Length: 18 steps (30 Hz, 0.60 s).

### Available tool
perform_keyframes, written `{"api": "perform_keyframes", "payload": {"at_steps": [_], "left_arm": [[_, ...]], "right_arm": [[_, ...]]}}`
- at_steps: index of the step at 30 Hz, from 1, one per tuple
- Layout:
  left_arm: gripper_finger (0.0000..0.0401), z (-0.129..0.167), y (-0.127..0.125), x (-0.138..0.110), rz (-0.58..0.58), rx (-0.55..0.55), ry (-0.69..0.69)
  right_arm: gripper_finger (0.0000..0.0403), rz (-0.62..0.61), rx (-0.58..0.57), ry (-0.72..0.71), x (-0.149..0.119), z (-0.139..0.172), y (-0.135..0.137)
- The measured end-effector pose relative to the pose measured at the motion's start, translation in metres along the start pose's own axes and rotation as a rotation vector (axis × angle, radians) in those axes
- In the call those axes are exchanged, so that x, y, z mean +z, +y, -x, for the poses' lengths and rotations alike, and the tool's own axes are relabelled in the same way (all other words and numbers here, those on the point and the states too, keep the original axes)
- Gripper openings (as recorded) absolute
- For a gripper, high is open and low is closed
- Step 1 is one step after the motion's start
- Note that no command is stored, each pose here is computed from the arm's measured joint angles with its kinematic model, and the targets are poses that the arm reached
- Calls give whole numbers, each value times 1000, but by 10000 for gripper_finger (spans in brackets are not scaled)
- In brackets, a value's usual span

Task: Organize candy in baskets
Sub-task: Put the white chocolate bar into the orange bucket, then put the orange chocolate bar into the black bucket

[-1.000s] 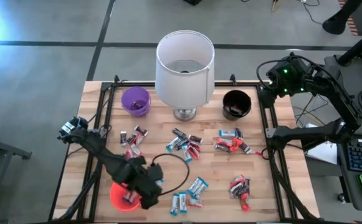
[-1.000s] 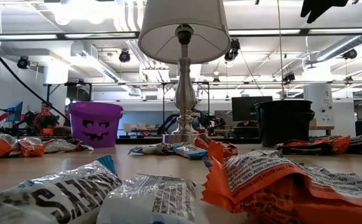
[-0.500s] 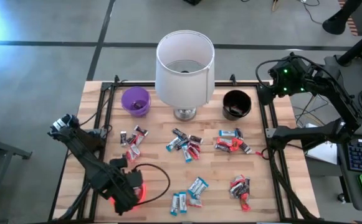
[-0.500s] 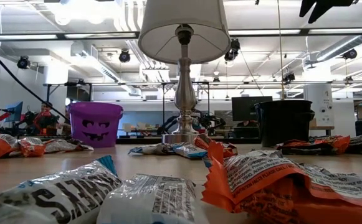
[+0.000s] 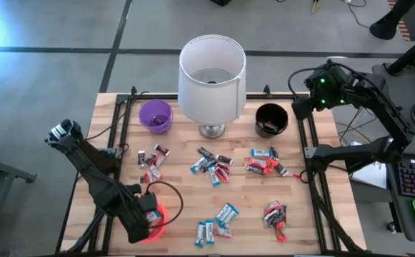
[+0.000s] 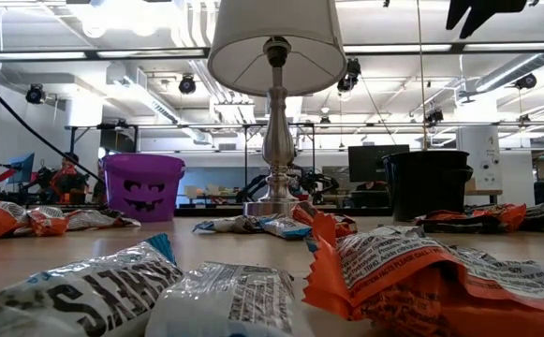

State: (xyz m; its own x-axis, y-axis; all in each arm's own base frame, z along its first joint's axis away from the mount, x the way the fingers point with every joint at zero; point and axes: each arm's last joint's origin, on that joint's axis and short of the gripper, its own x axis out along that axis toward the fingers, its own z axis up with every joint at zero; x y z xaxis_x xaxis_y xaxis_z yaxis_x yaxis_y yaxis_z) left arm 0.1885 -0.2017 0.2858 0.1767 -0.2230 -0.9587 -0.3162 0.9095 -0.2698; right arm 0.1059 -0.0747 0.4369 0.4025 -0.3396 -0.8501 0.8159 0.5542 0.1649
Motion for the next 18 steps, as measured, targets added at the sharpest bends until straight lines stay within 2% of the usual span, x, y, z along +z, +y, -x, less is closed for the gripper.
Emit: {"api": "perform_keyframes", "payload": {"at_steps": [11,18], "left_arm": [[115,8,-2,-1,28,-44,27],[139,14,13,-7,31,72,74]], "right_arm": [[183,5,14,12,1,-2,1],[183,-32,169,85,0,-2,6]]}}
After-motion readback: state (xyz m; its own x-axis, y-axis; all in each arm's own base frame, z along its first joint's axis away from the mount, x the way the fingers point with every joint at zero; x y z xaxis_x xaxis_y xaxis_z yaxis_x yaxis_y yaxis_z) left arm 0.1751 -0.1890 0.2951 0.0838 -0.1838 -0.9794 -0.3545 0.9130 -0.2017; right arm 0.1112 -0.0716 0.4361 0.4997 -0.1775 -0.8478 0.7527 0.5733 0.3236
